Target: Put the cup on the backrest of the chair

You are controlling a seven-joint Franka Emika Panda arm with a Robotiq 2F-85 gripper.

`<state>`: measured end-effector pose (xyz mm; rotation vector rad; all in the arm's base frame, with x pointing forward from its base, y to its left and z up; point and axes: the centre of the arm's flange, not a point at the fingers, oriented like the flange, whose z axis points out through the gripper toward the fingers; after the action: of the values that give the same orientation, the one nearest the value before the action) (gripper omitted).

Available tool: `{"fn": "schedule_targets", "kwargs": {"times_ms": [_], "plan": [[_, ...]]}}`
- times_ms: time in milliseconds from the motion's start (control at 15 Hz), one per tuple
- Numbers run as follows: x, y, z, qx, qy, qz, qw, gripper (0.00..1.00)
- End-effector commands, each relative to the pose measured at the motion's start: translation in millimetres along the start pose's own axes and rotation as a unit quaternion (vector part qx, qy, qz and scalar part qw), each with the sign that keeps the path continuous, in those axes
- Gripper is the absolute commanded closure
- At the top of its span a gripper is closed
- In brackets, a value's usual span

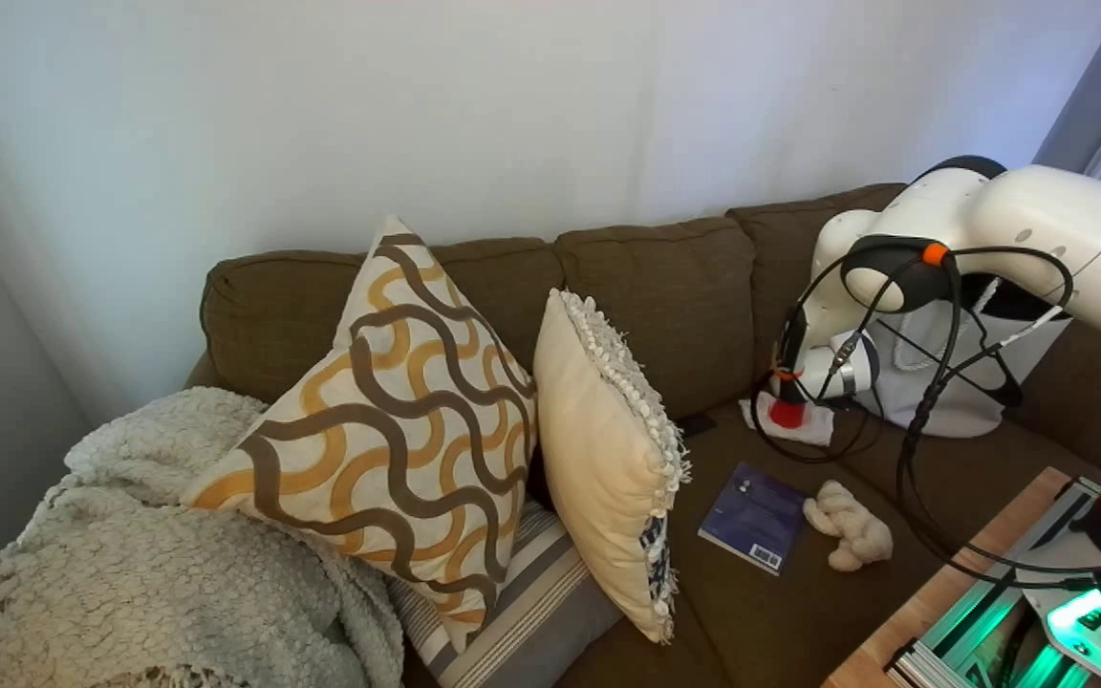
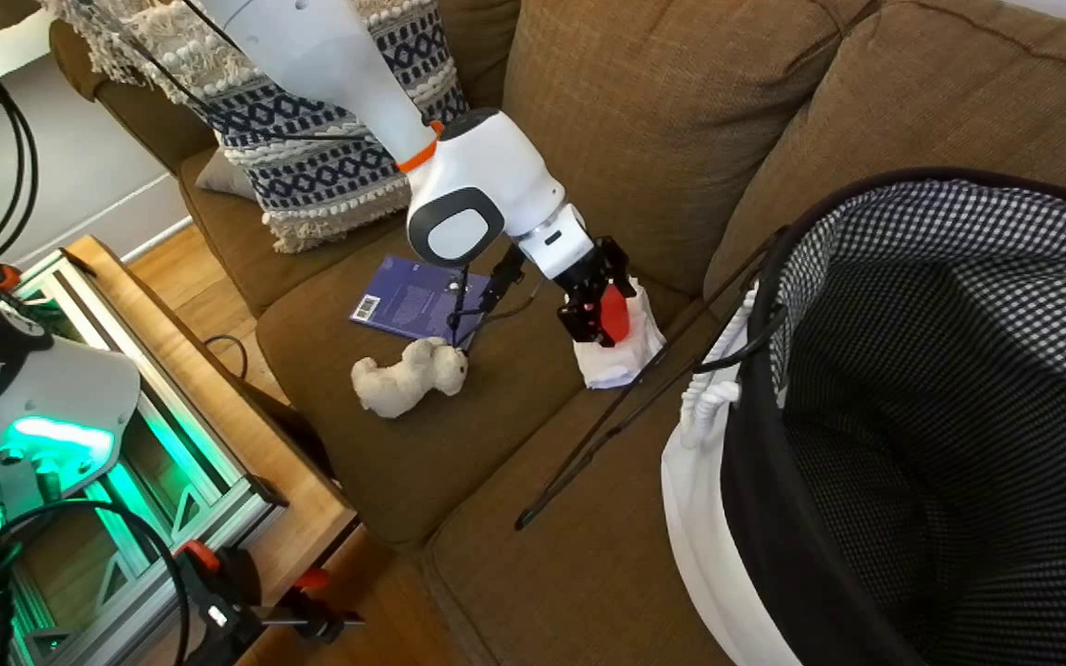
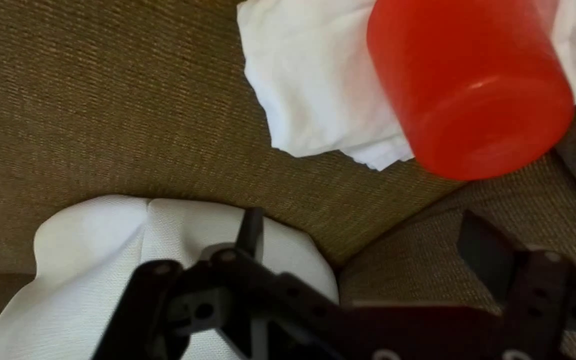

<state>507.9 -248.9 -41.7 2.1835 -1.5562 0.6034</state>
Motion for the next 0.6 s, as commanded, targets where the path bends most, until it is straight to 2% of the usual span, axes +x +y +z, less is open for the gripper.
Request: {"fn": "schedule_targets", "kwargs": {"times_ms": [0, 200, 267, 467, 533], "plan": [[0.8, -1.6, -1.1, 0.002, 0.0, 0.001, 1.0, 0.0], [-0.7, -2.3, 0.2, 0.002, 0.0, -0.001, 1.0, 0.0], [-4.4, -2.9, -0.7, 0.017, 0.001, -0.004, 0.9999, 0.0], [-8.5, -10.1, -13.5, 0.075, 0.041, -0.009, 0.9963, 0.0], [-13.0, -13.7, -14.8, 0.082, 0.04, -0.017, 0.9957, 0.0]]}}
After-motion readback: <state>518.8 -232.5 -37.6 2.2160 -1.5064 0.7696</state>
